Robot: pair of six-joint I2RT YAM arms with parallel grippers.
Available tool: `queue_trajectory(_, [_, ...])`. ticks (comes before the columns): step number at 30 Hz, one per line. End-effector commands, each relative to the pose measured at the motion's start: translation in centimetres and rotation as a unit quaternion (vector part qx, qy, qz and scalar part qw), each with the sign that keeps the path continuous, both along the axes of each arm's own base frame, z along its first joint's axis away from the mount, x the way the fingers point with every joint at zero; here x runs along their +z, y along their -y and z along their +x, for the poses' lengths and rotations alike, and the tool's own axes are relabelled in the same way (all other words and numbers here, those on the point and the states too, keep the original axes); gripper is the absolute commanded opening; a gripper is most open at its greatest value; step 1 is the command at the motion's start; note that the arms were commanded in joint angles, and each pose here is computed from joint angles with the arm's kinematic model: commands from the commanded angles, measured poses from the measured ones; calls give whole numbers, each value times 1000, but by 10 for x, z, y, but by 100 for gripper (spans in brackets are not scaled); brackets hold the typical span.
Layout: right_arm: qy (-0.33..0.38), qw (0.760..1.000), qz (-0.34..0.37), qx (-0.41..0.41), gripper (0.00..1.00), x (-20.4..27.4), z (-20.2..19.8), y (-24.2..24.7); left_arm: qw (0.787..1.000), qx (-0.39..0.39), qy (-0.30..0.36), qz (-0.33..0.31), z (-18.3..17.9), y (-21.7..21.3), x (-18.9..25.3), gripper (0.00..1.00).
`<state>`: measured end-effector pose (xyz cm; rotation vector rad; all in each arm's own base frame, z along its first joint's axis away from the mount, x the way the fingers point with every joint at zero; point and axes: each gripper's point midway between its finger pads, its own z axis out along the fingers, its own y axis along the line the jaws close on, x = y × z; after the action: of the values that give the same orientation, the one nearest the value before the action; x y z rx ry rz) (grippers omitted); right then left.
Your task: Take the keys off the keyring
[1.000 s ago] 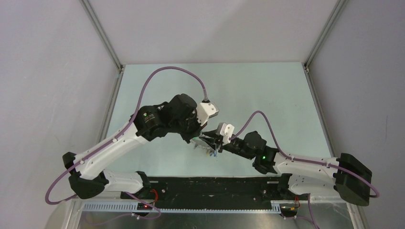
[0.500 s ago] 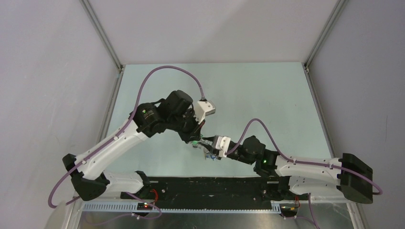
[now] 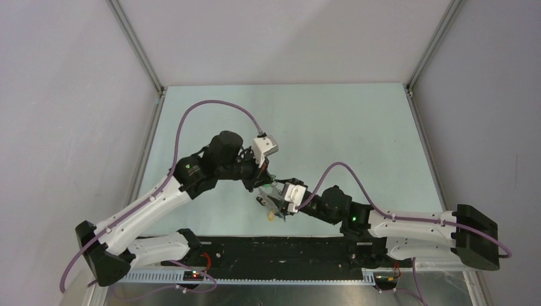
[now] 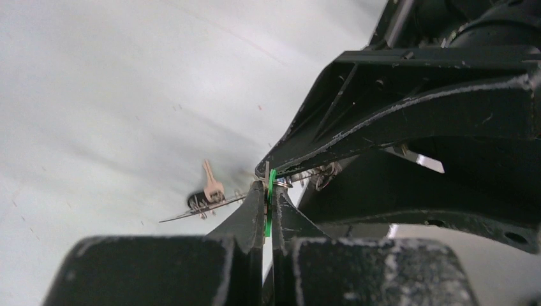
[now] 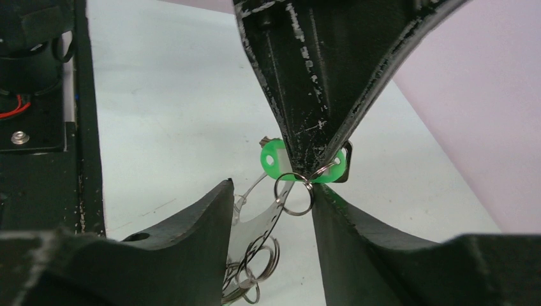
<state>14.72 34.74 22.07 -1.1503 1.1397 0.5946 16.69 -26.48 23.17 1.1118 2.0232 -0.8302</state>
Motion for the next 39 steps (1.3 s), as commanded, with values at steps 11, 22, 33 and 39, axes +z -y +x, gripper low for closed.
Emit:
queue_trajectory(11, [-53,987,148,-32,56,55,13,33,966,4,200,-165,19,5,63,0])
queue_trajectory(22, [-86,980,177,26,37,61,5,39,955,8,229,-187,16,0,70,0])
queue_trajectory(33, [-17,987,142,75,34,71,-9,11,953,4,232,-195,12,-1,74,0])
queue_trajectory(39, [-7,988,151,41,32,79,7,6,952,3,234,-199,11,-3,75,0])
